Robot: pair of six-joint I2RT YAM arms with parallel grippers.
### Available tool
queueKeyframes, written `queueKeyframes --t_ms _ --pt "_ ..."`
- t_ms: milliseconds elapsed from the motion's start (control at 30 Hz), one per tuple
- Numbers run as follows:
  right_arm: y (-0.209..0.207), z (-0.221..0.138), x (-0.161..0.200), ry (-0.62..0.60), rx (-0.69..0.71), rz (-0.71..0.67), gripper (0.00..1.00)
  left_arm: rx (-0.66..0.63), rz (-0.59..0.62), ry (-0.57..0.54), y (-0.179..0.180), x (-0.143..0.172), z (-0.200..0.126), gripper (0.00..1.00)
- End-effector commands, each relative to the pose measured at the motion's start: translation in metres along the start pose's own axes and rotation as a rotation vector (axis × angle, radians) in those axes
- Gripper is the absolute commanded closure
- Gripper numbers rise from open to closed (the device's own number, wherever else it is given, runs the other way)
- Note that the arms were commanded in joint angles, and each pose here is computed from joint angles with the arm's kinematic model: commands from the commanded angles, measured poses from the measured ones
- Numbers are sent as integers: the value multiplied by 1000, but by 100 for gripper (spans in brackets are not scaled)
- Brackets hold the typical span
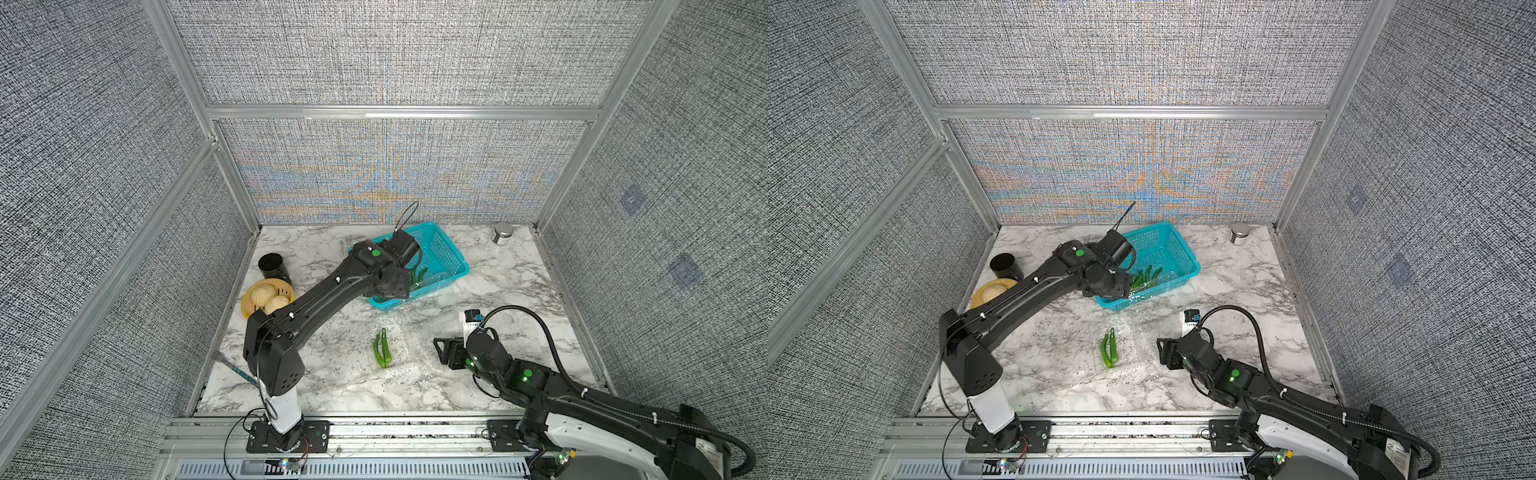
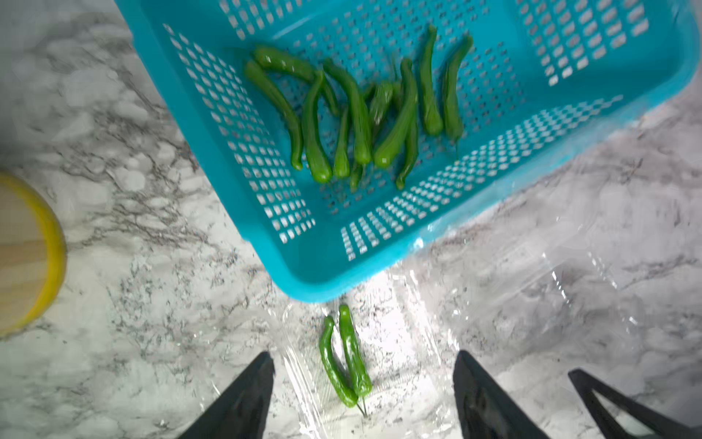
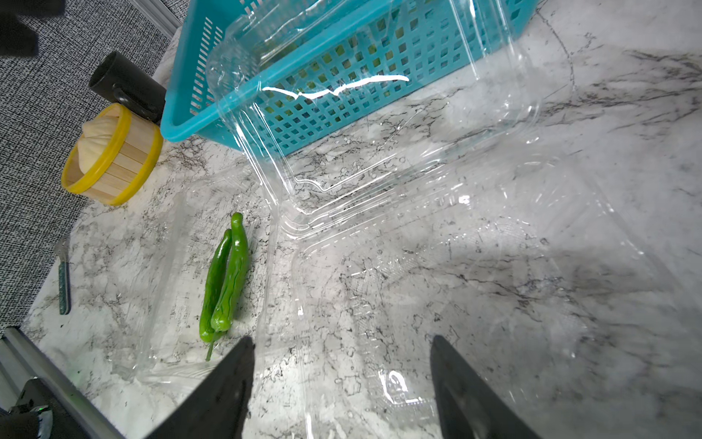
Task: Take small green peppers out of containers
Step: Place the green pepper in the basket, then pick up the green pepper from the packing box.
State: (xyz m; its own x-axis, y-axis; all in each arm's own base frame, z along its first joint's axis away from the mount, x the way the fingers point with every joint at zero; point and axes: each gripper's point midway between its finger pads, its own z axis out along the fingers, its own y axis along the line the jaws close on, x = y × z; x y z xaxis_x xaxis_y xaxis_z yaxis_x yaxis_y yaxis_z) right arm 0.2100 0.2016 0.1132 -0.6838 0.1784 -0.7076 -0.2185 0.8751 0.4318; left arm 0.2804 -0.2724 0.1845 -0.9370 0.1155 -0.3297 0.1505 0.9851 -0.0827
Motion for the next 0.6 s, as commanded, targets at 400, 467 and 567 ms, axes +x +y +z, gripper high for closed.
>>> queueKeyframes --t_ms 400,467,567 --pt "4 3 0 4 -11 10 27 86 -56 171 -30 80 84 46" --pt "2 1 1 6 -8 8 27 64 -56 188 -28 87 91 47" --pt "-2 -1 1 0 0 12 27 41 -82 191 -20 95 94 47"
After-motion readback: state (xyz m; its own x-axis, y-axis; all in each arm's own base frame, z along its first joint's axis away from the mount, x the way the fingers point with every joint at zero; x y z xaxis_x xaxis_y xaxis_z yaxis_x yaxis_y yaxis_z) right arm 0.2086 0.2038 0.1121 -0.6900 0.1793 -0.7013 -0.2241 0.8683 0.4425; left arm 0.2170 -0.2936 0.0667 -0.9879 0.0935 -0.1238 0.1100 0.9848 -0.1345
